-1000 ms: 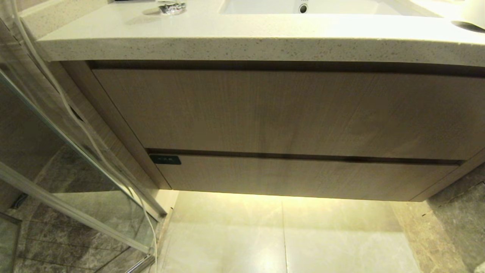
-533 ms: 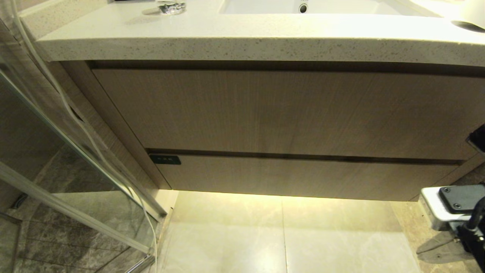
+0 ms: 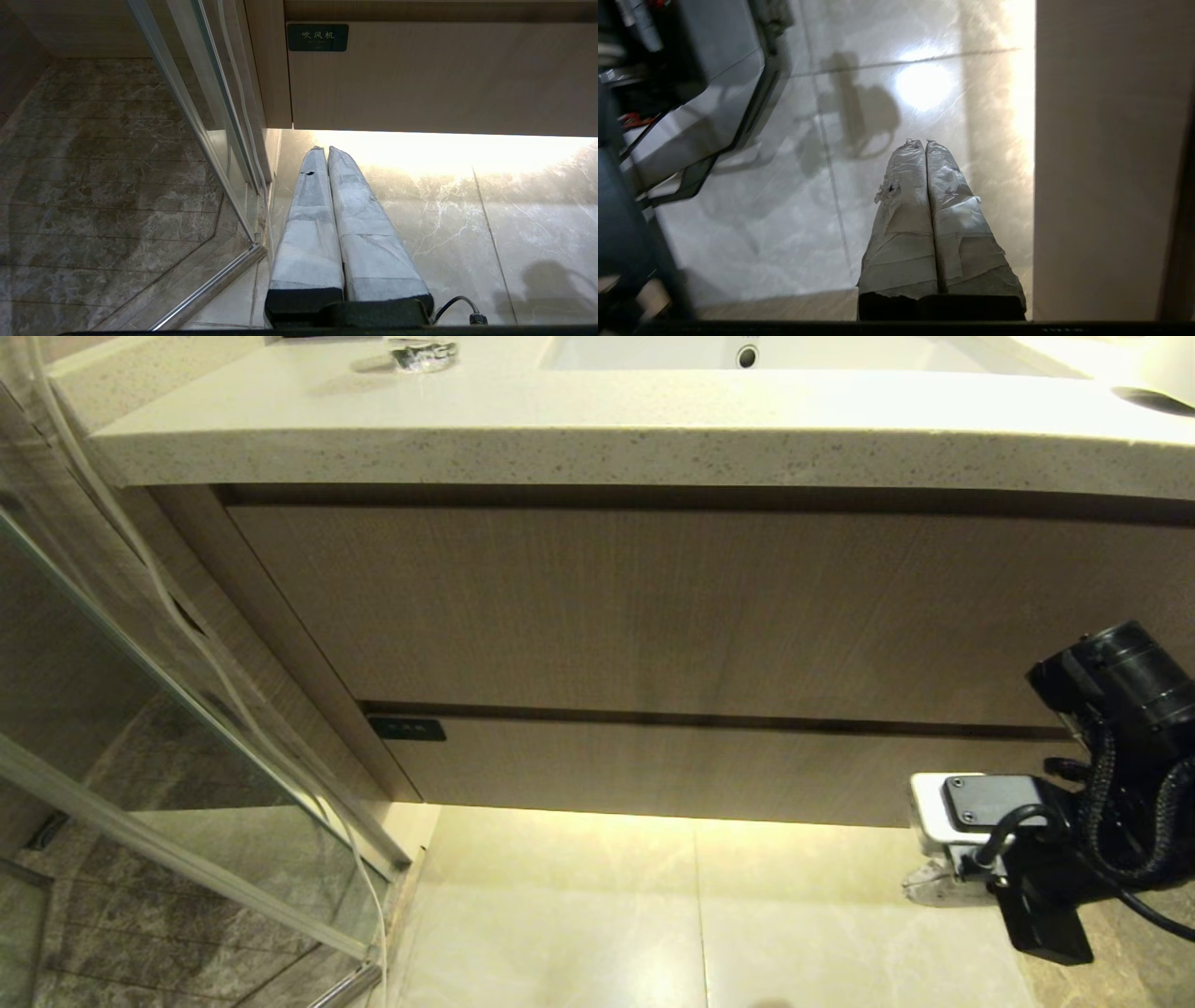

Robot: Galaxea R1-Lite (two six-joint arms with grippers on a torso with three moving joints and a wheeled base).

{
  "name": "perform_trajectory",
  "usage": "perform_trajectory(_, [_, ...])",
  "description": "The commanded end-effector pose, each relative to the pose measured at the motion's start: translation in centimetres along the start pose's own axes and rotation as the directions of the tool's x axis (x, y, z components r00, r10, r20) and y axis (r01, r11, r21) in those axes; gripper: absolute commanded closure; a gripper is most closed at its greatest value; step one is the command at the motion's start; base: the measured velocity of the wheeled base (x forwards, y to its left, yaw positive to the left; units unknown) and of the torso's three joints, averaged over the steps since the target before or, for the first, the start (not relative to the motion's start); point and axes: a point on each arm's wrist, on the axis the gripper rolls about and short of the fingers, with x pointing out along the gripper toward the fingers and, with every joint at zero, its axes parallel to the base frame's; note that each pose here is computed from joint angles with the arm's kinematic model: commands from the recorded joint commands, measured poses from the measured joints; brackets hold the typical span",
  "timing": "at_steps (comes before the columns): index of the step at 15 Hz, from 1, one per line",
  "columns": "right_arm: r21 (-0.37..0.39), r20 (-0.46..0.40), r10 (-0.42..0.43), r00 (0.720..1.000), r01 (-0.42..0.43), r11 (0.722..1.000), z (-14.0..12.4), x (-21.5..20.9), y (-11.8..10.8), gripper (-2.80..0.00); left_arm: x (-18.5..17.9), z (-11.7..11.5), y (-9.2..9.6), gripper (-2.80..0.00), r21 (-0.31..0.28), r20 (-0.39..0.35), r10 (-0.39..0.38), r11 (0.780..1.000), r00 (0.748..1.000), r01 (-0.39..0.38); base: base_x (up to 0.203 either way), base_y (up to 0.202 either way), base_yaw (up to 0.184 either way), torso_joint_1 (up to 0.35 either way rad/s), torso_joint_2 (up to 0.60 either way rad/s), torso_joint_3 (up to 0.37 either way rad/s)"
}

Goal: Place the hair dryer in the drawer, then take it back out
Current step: Pull open the drawer

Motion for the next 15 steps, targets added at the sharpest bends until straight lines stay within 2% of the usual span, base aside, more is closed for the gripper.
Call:
perform_trajectory(1, [-0.002,0.005,0.023,1.000,-0.023,1.000,0.0,3.0,-1.4,-2.80,0.0,0.0,0.0,0.00,0.000,-0.001,0.000,1.000,1.000,0.000,0.000,0.000,0.000,0.000,0.00,0.000])
perform_trajectory(5, [-0.022,0.095,-0.081,0.992,0.083,0.996,0.3,6.9,-4.1,-2.80,0.0,0.0,0.0,0.00,0.000,-0.001,0.000,1.000,1.000,0.000,0.000,0.000,0.000,0.000,0.00,0.000])
perform_trajectory(8, [-0.026,0.172,-0.167,0.971,0.174,0.984,-0.3,9.4,-6.1,-2.80,0.0,0.0,0.0,0.00,0.000,-0.001,0.000,1.000,1.000,0.000,0.000,0.000,0.000,0.000,0.00,0.000])
perform_trajectory(10, [-0.023,0.194,-0.171,0.966,0.178,0.984,-1.2,10.3,-6.7,-2.80,0.0,0.0,0.0,0.00,0.000,-0.001,0.000,1.000,1.000,0.000,0.000,0.000,0.000,0.000,0.00,0.000])
perform_trajectory(15, [-0.113,0.255,-0.166,0.953,0.199,0.973,-3.4,12.0,-8.0,-2.80,0.0,0.0,0.0,0.00,0.000,-0.001,0.000,1.000,1.000,0.000,0.000,0.000,0.000,0.000,0.00,0.000])
